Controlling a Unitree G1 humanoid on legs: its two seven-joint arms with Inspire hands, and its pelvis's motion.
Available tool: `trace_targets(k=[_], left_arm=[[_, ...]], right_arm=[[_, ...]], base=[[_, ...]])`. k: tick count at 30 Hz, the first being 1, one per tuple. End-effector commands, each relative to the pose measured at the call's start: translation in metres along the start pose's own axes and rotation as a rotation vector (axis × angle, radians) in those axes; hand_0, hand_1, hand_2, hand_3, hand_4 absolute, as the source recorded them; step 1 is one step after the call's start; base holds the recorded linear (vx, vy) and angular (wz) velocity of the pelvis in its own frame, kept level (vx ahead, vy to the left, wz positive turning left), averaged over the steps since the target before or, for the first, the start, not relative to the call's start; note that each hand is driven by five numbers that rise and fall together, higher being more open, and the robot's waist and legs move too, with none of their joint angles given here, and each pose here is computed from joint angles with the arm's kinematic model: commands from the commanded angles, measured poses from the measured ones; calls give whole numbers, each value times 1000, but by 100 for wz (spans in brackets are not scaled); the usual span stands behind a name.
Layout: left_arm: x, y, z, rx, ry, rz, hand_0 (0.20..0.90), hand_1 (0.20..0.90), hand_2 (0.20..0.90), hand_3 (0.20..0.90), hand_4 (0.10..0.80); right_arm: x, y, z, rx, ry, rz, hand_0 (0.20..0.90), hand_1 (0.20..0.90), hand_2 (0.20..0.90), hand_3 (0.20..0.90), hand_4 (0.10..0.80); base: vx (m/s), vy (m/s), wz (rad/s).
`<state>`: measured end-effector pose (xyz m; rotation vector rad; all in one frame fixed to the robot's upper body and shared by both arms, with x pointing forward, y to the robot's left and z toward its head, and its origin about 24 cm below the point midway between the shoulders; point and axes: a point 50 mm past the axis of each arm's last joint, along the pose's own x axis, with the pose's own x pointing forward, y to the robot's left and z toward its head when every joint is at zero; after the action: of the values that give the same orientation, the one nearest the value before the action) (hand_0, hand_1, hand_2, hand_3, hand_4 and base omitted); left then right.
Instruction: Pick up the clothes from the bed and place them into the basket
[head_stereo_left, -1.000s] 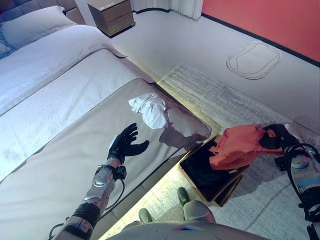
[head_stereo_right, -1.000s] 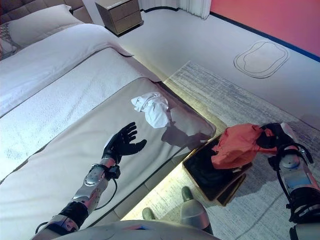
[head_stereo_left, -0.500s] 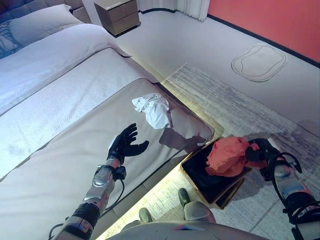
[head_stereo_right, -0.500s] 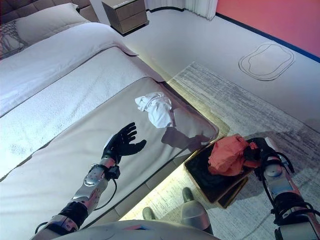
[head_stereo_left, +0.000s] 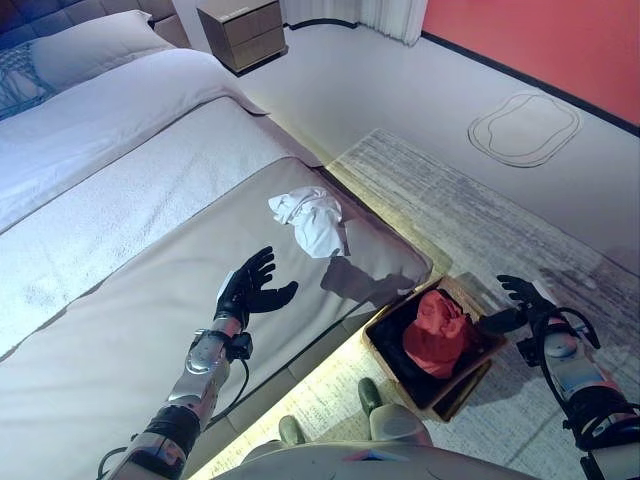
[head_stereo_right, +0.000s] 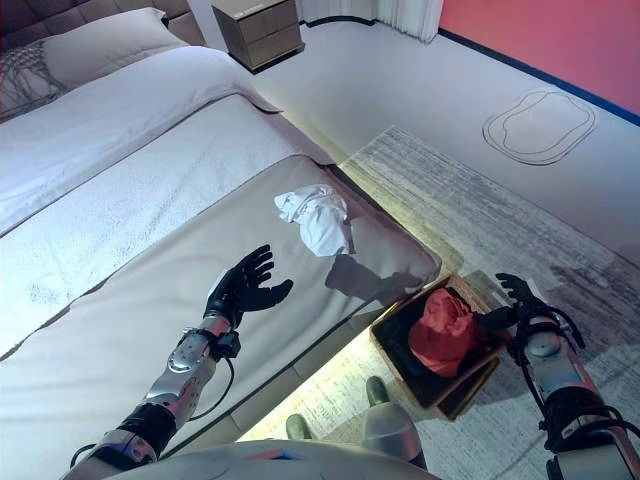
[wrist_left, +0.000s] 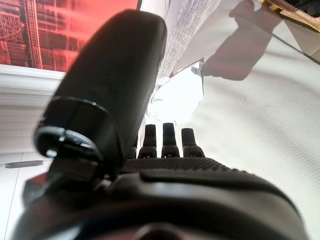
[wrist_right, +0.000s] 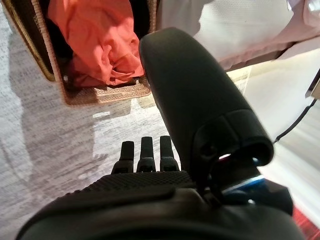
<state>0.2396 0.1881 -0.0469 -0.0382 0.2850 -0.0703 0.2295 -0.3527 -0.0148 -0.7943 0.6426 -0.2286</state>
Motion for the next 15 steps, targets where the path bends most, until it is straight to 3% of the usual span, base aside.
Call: trace_targets(k=[1, 8, 15], left_arm=[[17, -8, 40, 47, -183, -36, 900, 900, 900, 900, 800], [16, -6, 37, 78, -177, -25, 900, 900, 900, 900, 800], [16, -5, 38, 92, -176, -60, 900, 900, 900, 900, 800]], right_arm=[[7, -44, 63, -23, -230, -212, 900, 900, 900, 900, 800], [4, -72, 150, -26, -435, -326, 900, 900, 900, 900, 800], [2, -110, 194, -77, -483, -369, 900, 900, 900, 900, 800]], base=[[4, -9, 17], [29, -21, 19], [5, -18, 34]])
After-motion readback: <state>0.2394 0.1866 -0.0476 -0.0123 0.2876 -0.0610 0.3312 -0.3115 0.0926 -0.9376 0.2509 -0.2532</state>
